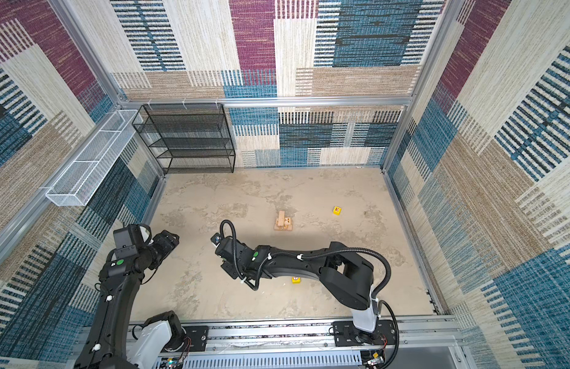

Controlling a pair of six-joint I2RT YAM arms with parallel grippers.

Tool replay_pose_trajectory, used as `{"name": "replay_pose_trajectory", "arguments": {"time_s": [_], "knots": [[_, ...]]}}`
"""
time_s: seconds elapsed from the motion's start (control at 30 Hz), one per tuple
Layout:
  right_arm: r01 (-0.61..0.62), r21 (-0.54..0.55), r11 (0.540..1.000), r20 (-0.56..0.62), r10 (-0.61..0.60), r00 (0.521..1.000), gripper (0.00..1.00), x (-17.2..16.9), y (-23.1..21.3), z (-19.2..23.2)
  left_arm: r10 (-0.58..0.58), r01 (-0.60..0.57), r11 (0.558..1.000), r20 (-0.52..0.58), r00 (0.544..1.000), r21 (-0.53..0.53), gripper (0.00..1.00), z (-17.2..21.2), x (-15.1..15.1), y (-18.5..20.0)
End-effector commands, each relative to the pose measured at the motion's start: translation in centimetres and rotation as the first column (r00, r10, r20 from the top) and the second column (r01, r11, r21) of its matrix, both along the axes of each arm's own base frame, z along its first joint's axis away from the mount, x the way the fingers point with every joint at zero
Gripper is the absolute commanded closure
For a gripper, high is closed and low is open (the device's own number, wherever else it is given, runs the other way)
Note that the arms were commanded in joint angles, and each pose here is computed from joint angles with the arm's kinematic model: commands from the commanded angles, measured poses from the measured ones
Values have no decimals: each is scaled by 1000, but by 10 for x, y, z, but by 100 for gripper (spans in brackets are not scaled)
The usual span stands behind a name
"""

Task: Build the wood block tower
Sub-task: 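Lift and carry the plain bar toward the stack while the left arm reaches beyond it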

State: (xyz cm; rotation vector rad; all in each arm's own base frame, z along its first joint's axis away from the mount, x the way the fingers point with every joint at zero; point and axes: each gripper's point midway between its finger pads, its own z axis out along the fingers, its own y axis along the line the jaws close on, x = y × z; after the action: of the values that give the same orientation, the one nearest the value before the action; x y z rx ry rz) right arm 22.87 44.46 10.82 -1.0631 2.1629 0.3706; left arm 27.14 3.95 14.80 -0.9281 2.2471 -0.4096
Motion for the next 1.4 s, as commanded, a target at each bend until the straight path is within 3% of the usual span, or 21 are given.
{"name": "replay_pose_trajectory", "arguments": {"time_s": [0.0,0.37,0.7,0.9,1.07,1.37], "knots": [[79,55,995,42,-81,996,100,15,-11,21,-10,10,1000,8,1000,-28,24,2,15,-12],[291,86,953,34,-295,955,100,45,-106,41,-227,227,974,-29,973,-6,24,-11,87,-111],[513,62,856,40,-515,856,100,78,-200,48,-457,459,889,-86,885,0,24,-25,141,-225],[577,93,812,38,-581,813,100,88,-232,56,-526,530,848,-107,843,0,24,-34,149,-266],[587,156,794,20,-597,802,100,96,-241,63,-574,580,815,-133,808,5,24,-32,150,-282],[602,172,779,-30,-607,794,100,107,-240,70,-695,700,714,-130,707,-5,24,-8,156,-314]]}}
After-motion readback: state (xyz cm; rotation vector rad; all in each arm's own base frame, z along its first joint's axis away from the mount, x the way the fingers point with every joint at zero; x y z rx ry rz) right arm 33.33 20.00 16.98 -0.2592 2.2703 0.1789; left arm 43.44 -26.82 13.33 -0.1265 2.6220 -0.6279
